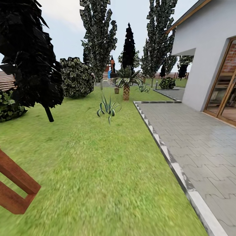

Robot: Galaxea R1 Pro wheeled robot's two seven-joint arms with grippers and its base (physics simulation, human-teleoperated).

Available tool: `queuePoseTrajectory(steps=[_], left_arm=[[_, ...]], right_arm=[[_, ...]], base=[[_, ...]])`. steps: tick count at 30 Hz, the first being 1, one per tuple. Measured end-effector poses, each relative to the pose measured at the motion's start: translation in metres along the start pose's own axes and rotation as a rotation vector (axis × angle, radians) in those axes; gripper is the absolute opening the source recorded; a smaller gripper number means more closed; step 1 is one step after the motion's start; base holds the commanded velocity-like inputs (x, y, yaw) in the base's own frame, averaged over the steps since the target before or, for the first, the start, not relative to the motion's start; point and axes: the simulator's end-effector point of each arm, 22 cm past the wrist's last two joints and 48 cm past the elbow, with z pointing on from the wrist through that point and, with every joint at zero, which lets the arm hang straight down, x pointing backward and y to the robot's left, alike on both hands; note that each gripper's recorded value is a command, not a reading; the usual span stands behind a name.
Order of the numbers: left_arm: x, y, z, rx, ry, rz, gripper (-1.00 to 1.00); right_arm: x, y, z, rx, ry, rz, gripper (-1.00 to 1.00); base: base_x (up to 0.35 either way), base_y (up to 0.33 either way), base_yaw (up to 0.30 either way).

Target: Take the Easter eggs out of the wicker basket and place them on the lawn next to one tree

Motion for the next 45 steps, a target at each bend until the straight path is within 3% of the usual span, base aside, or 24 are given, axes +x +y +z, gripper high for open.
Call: queuePoseTrajectory(steps=[45], left_arm=[[0.0007,0.0000,0.0000,0.000,0.001,0.000,1.00]], right_arm=[[0.0000,-0.0001,0.0000,0.000,0.000,0.000,1.00]], base=[[0.333,0.000,0.000]])
